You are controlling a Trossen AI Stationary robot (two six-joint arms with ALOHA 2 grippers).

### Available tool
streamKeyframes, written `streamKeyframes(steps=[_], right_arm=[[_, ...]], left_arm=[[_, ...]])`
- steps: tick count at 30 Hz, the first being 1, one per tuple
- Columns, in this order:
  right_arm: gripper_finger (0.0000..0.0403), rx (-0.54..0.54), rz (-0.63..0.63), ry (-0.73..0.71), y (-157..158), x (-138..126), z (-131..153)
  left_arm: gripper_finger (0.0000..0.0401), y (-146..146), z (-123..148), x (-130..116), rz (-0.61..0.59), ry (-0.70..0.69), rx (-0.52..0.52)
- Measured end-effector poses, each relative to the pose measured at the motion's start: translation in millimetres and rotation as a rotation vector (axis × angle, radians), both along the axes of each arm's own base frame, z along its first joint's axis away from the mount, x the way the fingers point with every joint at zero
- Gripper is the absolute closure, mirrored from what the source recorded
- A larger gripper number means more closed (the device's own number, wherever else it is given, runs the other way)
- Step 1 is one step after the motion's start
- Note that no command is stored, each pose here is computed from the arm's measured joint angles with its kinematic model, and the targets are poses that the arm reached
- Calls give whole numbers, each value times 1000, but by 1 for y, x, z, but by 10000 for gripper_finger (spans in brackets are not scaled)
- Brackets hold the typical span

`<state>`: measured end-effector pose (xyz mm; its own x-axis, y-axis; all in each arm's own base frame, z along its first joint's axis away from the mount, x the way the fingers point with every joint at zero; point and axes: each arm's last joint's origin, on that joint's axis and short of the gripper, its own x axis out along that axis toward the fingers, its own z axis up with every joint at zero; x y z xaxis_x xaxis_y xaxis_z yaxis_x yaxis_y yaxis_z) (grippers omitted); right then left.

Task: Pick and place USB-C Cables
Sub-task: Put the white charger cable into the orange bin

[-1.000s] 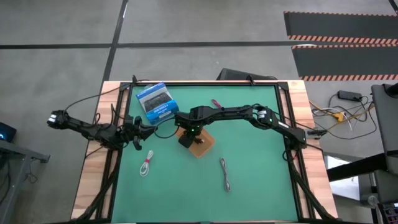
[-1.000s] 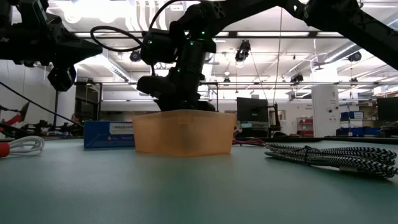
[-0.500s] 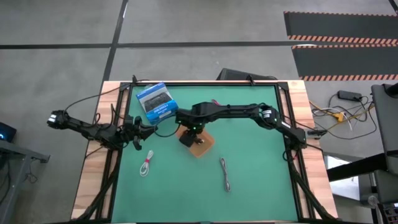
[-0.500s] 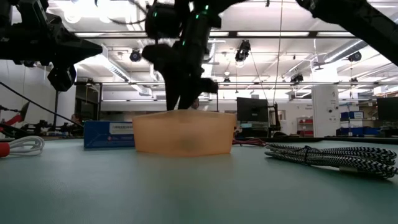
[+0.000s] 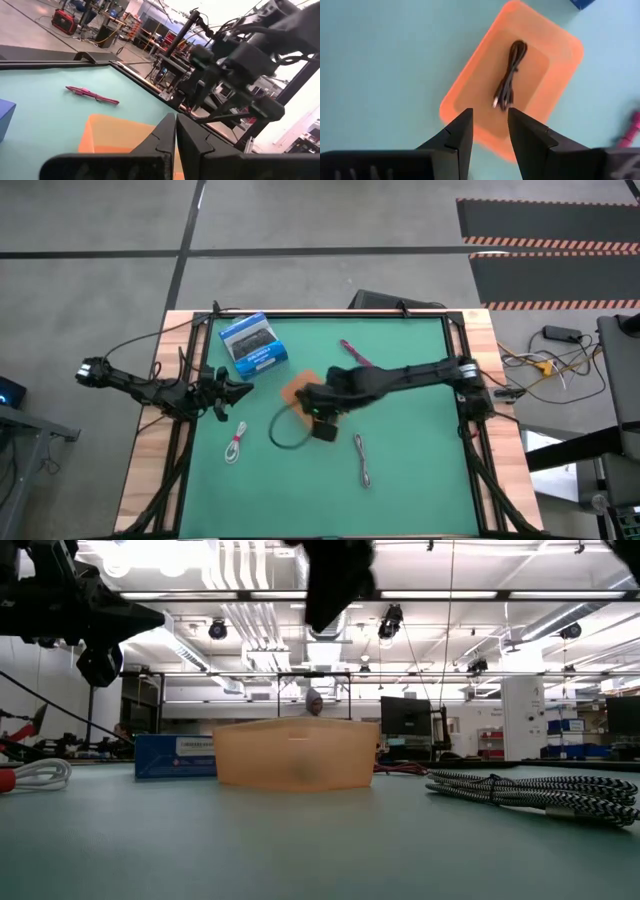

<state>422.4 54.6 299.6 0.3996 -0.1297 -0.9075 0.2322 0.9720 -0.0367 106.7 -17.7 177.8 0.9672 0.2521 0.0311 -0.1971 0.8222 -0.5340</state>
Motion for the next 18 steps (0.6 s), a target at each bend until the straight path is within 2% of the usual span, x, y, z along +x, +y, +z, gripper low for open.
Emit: streamKeyframes(steps=[3, 9, 18], right_arm=[[298, -39, 13, -37, 14, -23, 4], [308, -19, 76, -239, 32, -68, 4], [323, -4, 164, -509, 24, -132, -21]], left_arm=[[401, 0, 0, 0, 0, 0, 0], [401, -2, -2, 1, -39, 9, -30], [401, -3, -3, 8, -42, 8, -98]])
